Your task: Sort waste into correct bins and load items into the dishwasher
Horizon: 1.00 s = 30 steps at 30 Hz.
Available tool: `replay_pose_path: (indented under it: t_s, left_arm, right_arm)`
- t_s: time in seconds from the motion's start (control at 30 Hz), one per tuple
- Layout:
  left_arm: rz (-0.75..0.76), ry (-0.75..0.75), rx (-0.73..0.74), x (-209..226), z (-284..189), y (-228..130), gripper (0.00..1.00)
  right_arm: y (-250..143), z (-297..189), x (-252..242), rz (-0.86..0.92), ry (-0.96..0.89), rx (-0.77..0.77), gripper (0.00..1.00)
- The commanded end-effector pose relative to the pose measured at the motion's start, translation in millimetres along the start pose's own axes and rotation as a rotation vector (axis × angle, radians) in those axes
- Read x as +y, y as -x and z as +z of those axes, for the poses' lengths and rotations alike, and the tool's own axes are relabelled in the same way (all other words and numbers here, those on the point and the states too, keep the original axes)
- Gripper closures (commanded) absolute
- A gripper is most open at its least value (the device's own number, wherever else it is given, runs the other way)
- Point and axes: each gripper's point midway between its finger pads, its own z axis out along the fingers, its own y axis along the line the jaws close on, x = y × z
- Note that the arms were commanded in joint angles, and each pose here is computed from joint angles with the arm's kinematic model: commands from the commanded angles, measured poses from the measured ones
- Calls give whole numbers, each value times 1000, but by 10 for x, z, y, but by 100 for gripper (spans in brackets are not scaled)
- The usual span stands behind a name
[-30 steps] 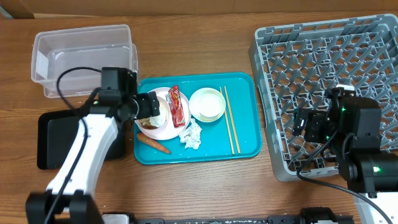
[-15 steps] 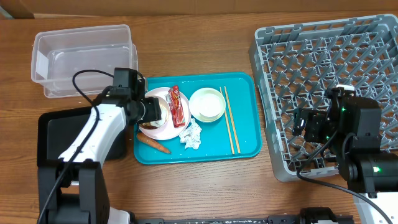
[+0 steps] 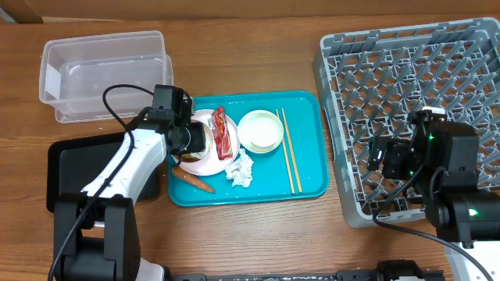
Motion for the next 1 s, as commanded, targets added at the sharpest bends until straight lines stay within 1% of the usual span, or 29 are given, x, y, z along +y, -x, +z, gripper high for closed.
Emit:
replay_pose_path:
  t_s: [0.0, 0.07, 0.13, 0.17, 0.4, 0.67, 0.97]
  left_arm:
    - [3, 7, -18, -10, -17, 81, 65]
    - [4, 6, -23, -14, -27, 100, 66]
    - [5, 7, -32, -21, -44, 135, 65]
    - [6, 7, -38, -28, -59, 161, 62]
    - [4, 61, -51, 36, -146, 248, 61]
    - [1, 68, 20, 44, -134, 69, 61]
    - [7, 70, 39, 39, -87, -15, 61]
  right_arm:
    - [129, -95, 9, 4, 2, -44, 0]
    - [129, -95, 9, 4, 2, -44, 0]
    - [129, -95, 9, 4, 2, -44, 0]
    - [129, -95, 9, 4, 2, -44, 0]
    - [130, -95, 9, 4, 2, -44, 0]
    - [130, -95, 9, 4, 2, -44, 0]
    - [130, -95, 9, 4, 2, -44, 0]
